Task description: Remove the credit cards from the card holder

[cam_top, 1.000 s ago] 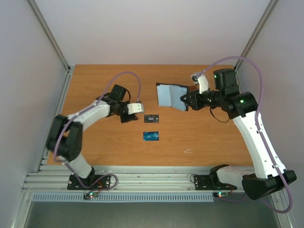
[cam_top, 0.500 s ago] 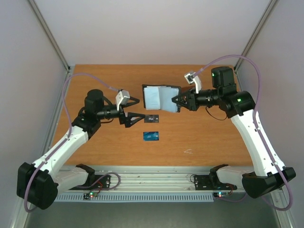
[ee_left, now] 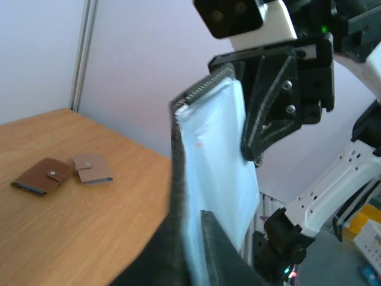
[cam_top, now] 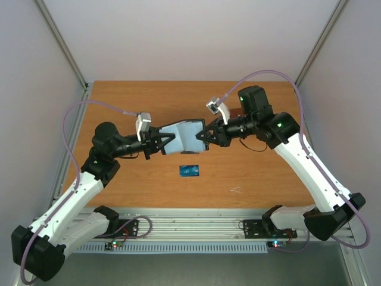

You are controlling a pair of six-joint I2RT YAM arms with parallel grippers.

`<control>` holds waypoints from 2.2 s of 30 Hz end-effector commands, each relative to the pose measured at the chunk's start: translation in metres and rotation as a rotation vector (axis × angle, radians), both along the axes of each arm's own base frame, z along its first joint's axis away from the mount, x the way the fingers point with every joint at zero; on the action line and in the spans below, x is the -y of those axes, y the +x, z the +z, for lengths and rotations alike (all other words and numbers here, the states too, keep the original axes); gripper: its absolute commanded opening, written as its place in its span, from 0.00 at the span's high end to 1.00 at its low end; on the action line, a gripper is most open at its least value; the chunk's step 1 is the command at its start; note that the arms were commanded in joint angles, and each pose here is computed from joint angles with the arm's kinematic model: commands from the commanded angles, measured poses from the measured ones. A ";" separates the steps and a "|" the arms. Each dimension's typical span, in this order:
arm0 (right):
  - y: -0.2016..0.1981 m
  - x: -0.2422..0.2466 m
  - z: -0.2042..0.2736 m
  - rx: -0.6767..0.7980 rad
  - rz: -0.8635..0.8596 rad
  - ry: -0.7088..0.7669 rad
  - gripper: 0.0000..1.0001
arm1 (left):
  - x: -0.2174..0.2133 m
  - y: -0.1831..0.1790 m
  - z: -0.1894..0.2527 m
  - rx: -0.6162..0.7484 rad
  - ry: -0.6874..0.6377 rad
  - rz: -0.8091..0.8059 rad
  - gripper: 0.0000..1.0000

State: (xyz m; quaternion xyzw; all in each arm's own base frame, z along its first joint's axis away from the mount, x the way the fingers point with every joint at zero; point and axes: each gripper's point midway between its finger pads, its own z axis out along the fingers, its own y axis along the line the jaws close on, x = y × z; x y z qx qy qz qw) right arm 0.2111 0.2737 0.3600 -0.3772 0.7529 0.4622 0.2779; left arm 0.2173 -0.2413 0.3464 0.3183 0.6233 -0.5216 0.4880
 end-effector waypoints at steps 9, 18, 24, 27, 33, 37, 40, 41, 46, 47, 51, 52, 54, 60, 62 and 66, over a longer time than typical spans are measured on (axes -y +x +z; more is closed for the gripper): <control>0.035 -0.031 0.013 0.145 -0.149 -0.015 0.60 | 0.003 -0.039 0.041 0.307 -0.067 -0.084 1.00; -0.014 -0.020 0.038 0.233 0.050 0.046 0.02 | -0.005 -0.032 0.049 0.274 -0.115 0.003 1.00; -0.013 0.014 0.049 0.246 -0.002 0.038 0.01 | -0.004 -0.041 0.052 0.343 -0.104 -0.033 1.00; -0.011 0.017 0.055 0.258 0.003 0.048 0.01 | -0.004 -0.044 0.052 0.352 -0.103 -0.045 1.00; 0.004 0.017 0.043 0.230 -0.029 -0.019 0.02 | -0.004 -0.046 0.054 0.374 -0.100 -0.056 1.00; 0.011 0.019 0.032 0.221 -0.046 -0.064 0.08 | -0.004 -0.047 0.055 0.382 -0.099 -0.060 1.00; 0.012 0.022 0.031 0.233 -0.051 -0.069 0.16 | -0.004 -0.049 0.056 0.392 -0.097 -0.065 1.00; 0.012 0.022 0.032 0.239 -0.047 -0.068 0.18 | -0.004 -0.049 0.056 0.396 -0.097 -0.065 1.00; 0.007 0.022 0.029 0.229 -0.015 -0.072 0.25 | -0.004 -0.049 0.056 0.401 -0.097 -0.066 1.00; 0.006 0.021 0.027 0.222 -0.005 -0.076 0.26 | -0.004 -0.050 0.056 0.402 -0.096 -0.067 1.00; 0.005 0.025 0.021 0.229 -0.001 -0.106 0.32 | -0.004 -0.050 0.056 0.405 -0.096 -0.067 1.00; 0.004 0.025 0.021 0.231 0.003 -0.110 0.34 | -0.004 -0.050 0.056 0.405 -0.096 -0.067 1.00; 0.003 0.025 0.023 0.237 0.010 -0.106 0.38 | -0.004 -0.050 0.057 0.406 -0.097 -0.068 1.00; 0.018 0.019 0.023 0.206 -0.041 -0.112 0.49 | -0.003 -0.049 0.055 0.403 -0.094 -0.071 1.00; 0.020 0.013 0.026 0.222 -0.040 -0.097 0.49 | -0.003 -0.050 0.055 0.402 -0.094 -0.074 1.00; 0.016 0.000 0.029 0.244 -0.010 -0.053 0.48 | -0.003 -0.049 0.055 0.401 -0.092 -0.073 1.00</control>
